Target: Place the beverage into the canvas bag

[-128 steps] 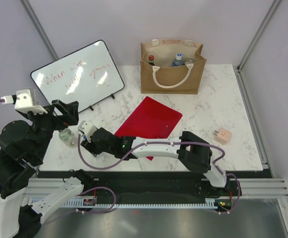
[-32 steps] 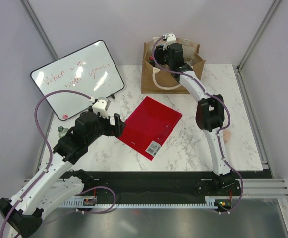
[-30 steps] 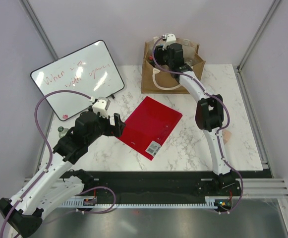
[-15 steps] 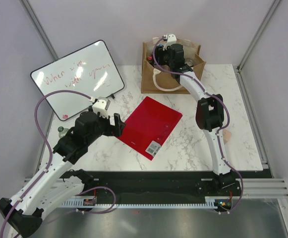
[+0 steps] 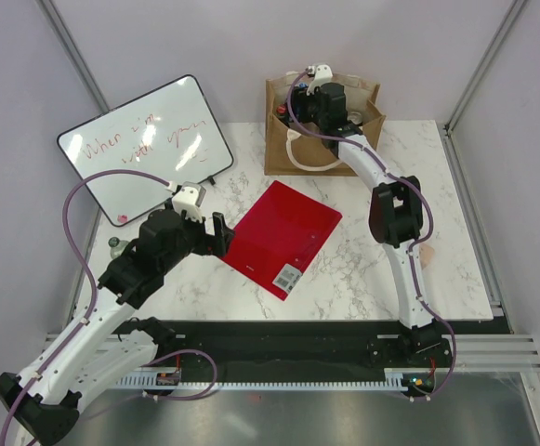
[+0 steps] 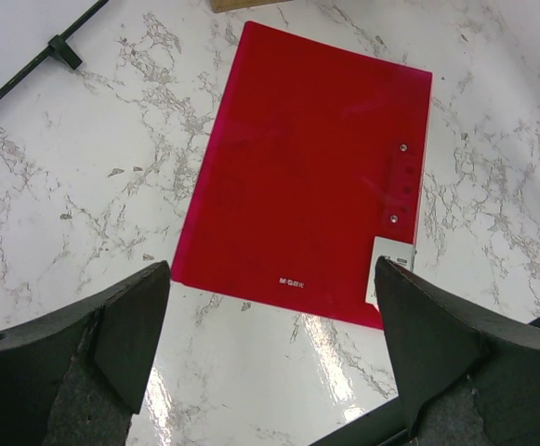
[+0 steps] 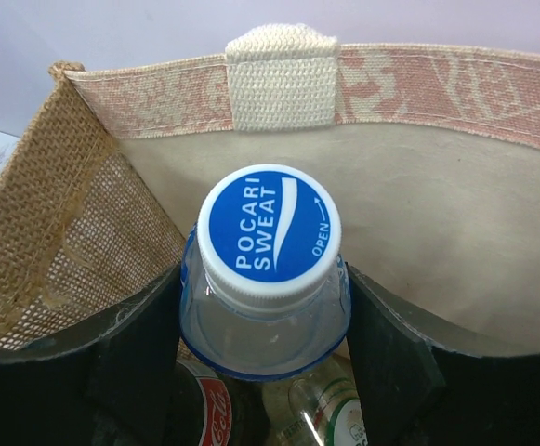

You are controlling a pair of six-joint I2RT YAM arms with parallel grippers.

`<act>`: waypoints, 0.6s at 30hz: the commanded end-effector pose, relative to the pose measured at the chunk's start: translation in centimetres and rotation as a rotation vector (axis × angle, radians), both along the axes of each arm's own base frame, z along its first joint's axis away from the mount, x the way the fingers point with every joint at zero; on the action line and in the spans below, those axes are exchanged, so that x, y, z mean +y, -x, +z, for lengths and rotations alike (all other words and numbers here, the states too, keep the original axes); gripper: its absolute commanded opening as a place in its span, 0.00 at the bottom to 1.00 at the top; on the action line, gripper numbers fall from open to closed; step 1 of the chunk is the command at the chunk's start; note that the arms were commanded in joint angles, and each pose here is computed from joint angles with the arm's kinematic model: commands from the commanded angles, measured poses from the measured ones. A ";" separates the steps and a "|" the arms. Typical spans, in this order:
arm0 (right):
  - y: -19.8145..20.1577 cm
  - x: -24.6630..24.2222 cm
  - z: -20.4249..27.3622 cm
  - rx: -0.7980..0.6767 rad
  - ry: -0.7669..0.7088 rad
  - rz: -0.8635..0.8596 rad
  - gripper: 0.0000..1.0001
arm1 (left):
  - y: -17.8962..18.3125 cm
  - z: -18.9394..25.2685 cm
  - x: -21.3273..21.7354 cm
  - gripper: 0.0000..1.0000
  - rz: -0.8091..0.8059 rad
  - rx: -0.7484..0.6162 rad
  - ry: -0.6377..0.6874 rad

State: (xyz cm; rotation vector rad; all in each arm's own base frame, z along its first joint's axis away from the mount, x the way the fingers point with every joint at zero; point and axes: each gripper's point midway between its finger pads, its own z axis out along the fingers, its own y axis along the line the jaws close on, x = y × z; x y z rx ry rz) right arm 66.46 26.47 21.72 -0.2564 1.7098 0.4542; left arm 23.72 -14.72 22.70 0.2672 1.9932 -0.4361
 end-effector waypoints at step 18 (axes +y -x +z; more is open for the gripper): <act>2.3 -1.1 10.9 -0.194 -0.029 -0.011 0.77 | -0.5 1.0 0.1 0.97 -0.003 -0.056 -0.004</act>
